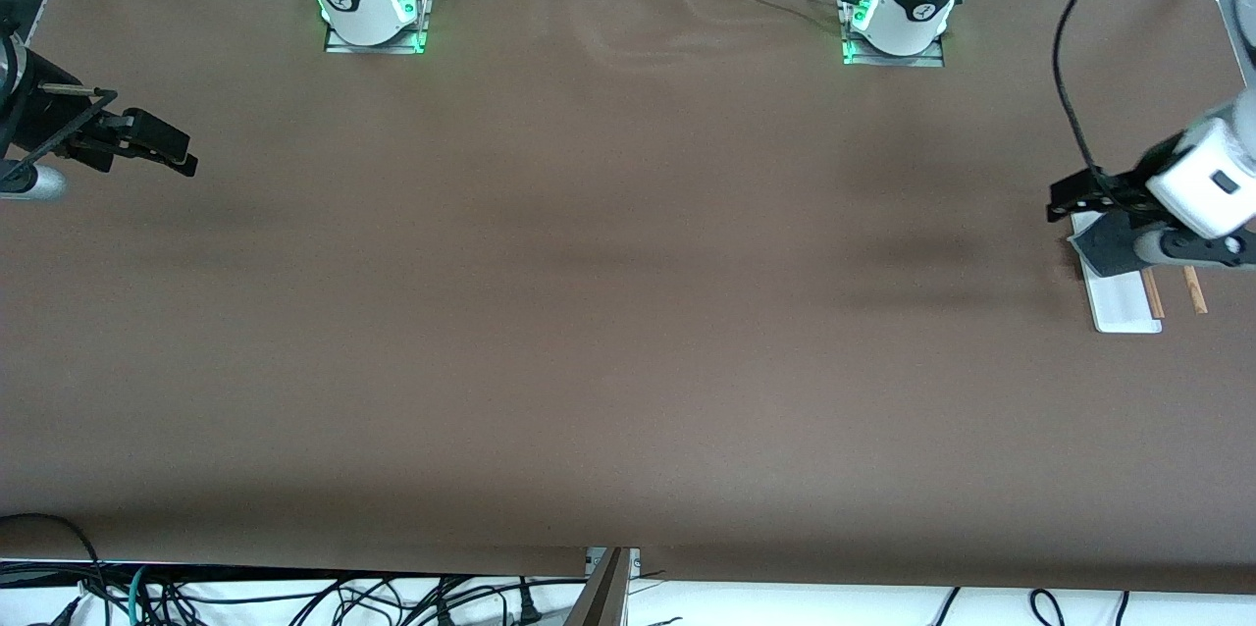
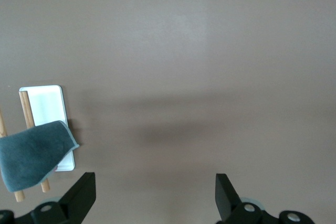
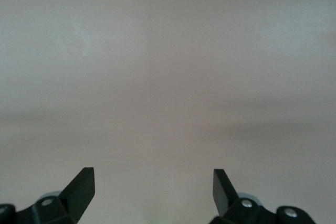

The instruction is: Pass towel and hang on rack

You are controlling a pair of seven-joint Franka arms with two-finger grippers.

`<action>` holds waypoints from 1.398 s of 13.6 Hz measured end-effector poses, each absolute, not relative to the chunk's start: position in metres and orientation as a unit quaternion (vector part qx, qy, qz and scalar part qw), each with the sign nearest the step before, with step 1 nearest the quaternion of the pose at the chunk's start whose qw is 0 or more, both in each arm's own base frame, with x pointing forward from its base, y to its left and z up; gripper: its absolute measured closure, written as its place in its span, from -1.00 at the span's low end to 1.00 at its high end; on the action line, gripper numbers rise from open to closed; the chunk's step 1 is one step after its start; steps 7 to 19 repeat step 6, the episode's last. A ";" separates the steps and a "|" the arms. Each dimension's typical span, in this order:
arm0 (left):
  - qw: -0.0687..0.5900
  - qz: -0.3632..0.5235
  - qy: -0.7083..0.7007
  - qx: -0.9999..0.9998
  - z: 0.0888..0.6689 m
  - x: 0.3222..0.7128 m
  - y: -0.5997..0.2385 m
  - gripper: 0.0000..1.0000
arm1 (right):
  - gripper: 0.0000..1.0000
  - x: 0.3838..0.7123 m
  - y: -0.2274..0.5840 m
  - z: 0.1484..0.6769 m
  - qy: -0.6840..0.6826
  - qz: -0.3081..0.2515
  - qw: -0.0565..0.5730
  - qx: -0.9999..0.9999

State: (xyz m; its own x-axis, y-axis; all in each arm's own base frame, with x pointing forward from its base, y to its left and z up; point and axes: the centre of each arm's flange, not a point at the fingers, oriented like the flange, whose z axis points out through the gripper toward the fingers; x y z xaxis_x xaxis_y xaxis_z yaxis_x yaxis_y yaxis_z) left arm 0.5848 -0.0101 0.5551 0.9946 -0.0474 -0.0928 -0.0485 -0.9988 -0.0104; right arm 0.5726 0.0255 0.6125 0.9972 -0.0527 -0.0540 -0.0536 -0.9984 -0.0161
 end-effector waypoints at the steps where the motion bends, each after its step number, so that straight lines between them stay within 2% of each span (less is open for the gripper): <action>1: 0.007 0.040 0.022 -0.999 0.559 0.578 -0.012 -1.00 | -0.99 0.573 0.026 0.612 0.027 0.027 0.009 -0.999; 6: -0.024 0.012 0.010 -1.000 0.565 0.562 -0.013 -1.00 | -0.99 0.573 0.025 0.612 0.027 0.027 0.008 -0.999; 19: -0.024 0.012 0.010 -1.000 0.565 0.562 -0.013 -1.00 | -0.99 0.573 0.025 0.612 0.027 0.027 0.008 -0.999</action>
